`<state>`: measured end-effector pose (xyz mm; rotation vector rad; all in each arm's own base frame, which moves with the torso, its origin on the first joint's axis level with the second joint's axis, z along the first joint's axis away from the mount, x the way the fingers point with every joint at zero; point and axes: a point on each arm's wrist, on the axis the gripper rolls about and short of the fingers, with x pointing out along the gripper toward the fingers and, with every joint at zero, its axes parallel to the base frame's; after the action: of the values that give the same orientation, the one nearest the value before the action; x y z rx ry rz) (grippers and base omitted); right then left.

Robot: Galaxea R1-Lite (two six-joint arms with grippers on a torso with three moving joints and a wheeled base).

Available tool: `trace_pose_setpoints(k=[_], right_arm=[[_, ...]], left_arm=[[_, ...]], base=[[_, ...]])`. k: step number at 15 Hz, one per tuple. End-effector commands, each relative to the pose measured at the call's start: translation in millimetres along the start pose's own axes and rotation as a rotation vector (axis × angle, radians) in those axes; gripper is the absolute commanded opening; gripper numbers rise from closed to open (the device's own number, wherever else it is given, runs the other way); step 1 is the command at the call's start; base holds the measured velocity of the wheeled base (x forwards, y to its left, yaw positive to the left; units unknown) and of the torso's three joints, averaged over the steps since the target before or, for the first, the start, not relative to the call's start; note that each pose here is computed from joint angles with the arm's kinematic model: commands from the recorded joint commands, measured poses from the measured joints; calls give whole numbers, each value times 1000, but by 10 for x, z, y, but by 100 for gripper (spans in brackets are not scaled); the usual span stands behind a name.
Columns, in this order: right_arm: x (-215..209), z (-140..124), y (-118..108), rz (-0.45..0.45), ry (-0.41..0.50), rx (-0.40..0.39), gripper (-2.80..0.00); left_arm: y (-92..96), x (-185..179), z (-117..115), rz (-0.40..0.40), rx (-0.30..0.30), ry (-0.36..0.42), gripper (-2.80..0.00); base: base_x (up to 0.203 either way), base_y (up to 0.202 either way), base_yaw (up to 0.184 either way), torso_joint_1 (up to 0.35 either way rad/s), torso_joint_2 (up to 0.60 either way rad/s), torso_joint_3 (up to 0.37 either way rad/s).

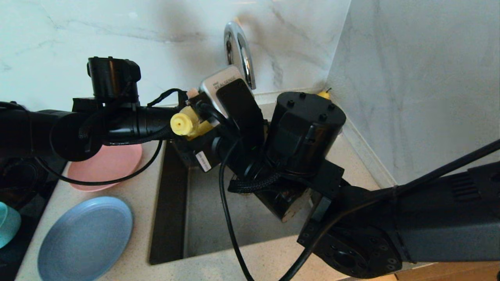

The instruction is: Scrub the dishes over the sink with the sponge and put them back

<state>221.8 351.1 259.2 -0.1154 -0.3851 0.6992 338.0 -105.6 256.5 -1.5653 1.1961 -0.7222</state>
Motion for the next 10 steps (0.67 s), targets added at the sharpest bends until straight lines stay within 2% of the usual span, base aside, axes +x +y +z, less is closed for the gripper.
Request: trace_pose_setpoints(k=[1, 5, 10], right_arm=[[2, 25, -14, -7, -7, 2, 0], [8, 25, -28, -11, -7, 1, 0], [-31, 37, -157, -36, -6, -3, 0]], left_arm=[[-33, -12, -66, -5, 5, 18, -280], [-30, -19, -84, -2, 6, 32, -280], [-84, -60, -148, -13, 23, 47, -280]], base=[[0, 0, 0, 0, 0, 0], [0, 0, 0, 0, 0, 0], [0, 0, 0, 0, 0, 0]])
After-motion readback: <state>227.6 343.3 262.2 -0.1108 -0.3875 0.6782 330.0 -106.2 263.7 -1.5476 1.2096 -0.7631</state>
